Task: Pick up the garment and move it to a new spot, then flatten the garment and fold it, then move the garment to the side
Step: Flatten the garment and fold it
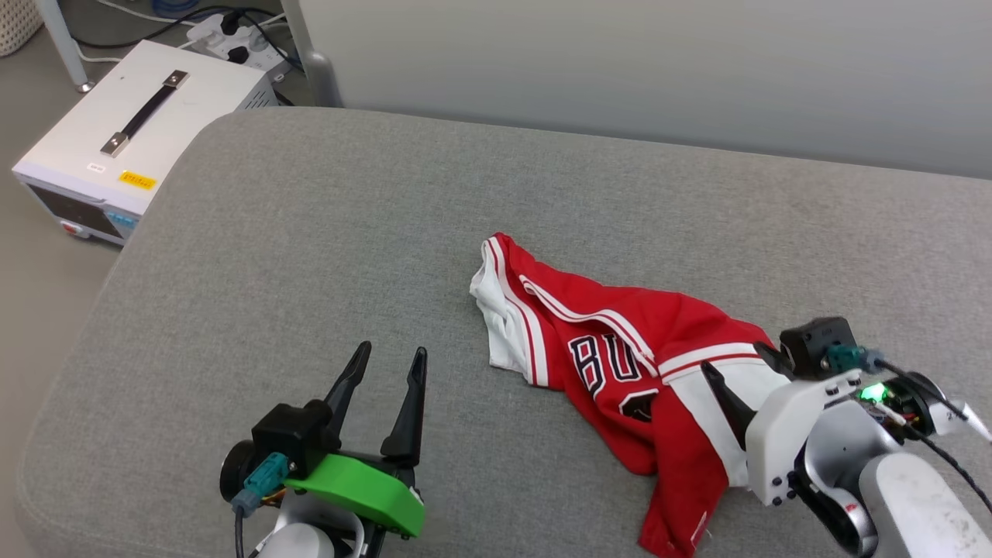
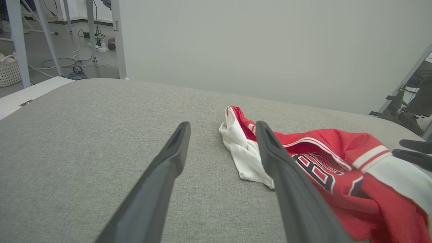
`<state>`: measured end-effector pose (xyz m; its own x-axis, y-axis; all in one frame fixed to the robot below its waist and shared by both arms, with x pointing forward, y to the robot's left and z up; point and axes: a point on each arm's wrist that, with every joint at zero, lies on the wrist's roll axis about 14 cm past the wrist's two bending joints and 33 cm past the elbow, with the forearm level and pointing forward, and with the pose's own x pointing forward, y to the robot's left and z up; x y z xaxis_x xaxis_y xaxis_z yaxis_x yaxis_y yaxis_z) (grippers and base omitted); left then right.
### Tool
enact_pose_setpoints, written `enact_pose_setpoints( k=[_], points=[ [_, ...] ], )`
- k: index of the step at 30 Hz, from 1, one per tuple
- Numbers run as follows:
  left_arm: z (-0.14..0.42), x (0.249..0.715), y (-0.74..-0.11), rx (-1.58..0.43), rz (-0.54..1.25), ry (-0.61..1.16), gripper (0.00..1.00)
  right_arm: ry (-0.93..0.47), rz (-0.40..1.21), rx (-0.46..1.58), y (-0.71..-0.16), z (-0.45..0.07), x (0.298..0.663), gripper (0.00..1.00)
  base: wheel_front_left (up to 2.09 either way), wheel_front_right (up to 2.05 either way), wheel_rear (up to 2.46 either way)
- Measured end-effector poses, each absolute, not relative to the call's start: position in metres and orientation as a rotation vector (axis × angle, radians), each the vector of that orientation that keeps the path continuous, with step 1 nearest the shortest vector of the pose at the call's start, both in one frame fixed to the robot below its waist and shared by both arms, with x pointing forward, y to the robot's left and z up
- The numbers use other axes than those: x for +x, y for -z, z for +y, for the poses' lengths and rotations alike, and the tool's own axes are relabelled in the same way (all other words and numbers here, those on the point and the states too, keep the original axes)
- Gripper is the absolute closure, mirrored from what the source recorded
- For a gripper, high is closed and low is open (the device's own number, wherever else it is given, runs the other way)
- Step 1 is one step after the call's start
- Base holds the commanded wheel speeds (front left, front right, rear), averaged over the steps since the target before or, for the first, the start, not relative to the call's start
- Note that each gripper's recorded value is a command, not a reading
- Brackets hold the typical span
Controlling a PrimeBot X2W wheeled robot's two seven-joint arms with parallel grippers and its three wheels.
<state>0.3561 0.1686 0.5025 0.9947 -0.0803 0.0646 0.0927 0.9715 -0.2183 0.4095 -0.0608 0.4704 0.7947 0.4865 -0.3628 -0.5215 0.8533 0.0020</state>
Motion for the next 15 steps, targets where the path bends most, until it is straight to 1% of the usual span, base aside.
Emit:
enact_pose_setpoints(
  k=[5, 9, 12, 15],
  points=[
    [0.178, 0.357, -0.498, -0.212, -0.044, 0.059, 0.00, -0.571, 0.607, -0.117, -0.451, -0.056, 0.415, 0.00, 0.00, 0.00, 0.00],
    [0.184, 0.356, -0.495, -0.210, -0.037, 0.036, 0.00, -0.571, 0.825, -0.181, -0.421, -0.062, 0.407, 0.00, 0.00, 0.00, 0.00],
    [0.188, 0.357, -0.493, -0.209, -0.030, 0.021, 0.00, -0.577, 0.914, -0.213, -0.407, -0.063, 0.404, 0.00, 0.00, 0.00, 0.00],
    [0.191, 0.358, -0.489, -0.209, -0.018, 0.007, 0.00, -0.579, 0.956, -0.228, -0.397, -0.062, 0.406, 0.00, 0.00, 0.00, 0.00]
  ],
)
